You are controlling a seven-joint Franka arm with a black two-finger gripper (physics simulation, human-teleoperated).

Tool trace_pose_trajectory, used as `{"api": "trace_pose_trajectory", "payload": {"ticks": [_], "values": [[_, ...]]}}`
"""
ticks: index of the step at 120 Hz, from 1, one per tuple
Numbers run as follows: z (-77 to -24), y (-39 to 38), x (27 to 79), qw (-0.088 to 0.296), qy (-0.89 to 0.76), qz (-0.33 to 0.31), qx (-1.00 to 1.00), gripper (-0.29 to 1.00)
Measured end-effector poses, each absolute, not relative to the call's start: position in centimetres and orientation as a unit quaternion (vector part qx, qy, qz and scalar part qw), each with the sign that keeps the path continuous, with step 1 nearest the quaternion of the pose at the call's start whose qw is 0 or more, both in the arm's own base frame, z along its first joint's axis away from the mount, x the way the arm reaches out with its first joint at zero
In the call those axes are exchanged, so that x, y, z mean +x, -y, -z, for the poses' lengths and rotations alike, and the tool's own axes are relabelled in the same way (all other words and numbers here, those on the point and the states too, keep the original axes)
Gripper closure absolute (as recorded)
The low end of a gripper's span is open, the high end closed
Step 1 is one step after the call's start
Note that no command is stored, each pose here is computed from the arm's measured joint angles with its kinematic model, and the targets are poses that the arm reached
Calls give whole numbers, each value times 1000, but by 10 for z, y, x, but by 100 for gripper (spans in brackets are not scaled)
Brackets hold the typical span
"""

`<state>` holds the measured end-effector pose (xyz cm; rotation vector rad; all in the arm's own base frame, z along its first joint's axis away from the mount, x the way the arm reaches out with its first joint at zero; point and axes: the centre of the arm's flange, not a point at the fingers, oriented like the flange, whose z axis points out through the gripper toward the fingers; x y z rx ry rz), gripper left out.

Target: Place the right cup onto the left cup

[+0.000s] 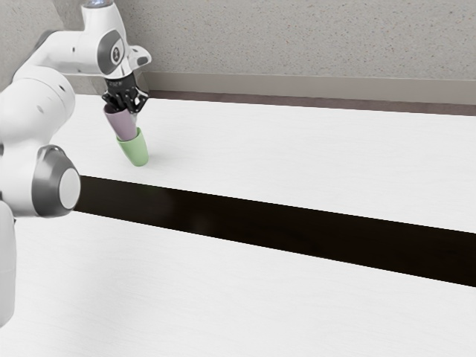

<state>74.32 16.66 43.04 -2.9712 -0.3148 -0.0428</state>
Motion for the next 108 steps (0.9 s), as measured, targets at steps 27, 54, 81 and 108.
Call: {"api": "trace_pose_trajectory", "payload": {"ticks": [27,54,81,108], "values": [[-429,-165,744,72,105,17,-992,38],[-431,-165,744,69,106,18,-992,14],[-514,-157,725,59,106,56,-991,6],[-606,-80,638,19,53,43,-997,3]]}}
